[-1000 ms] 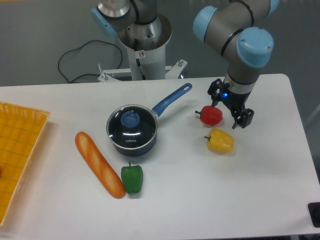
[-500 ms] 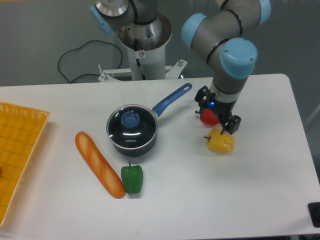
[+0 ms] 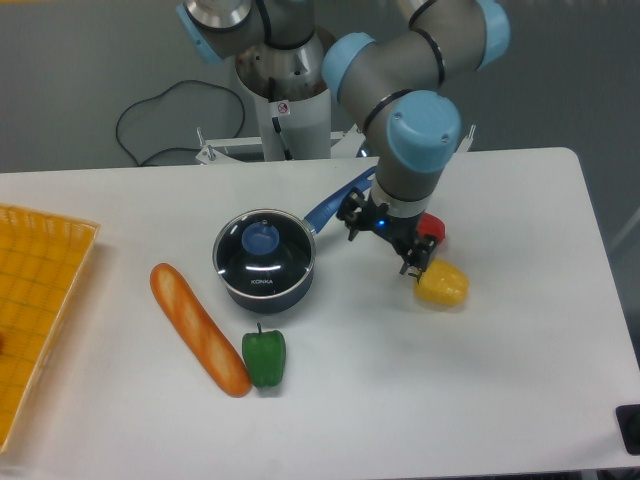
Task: Open the lid
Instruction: 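Move the open gripper over the saucepan toward the lid's blue knob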
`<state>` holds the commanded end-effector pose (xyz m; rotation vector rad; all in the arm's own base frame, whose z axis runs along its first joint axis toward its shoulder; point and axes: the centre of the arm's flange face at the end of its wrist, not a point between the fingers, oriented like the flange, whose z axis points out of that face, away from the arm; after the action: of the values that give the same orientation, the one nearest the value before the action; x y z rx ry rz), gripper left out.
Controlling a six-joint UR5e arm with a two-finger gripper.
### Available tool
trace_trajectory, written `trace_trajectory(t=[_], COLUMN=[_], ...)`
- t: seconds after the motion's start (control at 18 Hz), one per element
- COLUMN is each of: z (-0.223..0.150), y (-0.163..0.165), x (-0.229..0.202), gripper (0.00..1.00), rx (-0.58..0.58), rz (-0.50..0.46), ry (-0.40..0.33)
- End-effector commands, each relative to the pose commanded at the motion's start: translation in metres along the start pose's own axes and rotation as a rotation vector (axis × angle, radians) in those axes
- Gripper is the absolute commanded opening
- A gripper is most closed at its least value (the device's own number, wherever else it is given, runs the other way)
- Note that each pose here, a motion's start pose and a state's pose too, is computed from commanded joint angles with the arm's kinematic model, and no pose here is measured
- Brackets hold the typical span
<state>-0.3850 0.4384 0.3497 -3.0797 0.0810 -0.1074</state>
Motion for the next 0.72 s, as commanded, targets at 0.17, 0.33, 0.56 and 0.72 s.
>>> trace_trajectory(t=[0.17,0.33,0.56,0.72], z=[-0.003,0.0,-0.002,0.001], y=[-0.009,-0.017,-0.009,-0.019], x=[0.021,0.048,0.076,0.097], gripper=[1.0,1.0,1.0,1.0], rx=[0.001,0.018,0.083,0.043], rz=[-0.039,-0.053,-0.039,-0.025], ry=[-0.009,-0.041,-0.125,-0.156])
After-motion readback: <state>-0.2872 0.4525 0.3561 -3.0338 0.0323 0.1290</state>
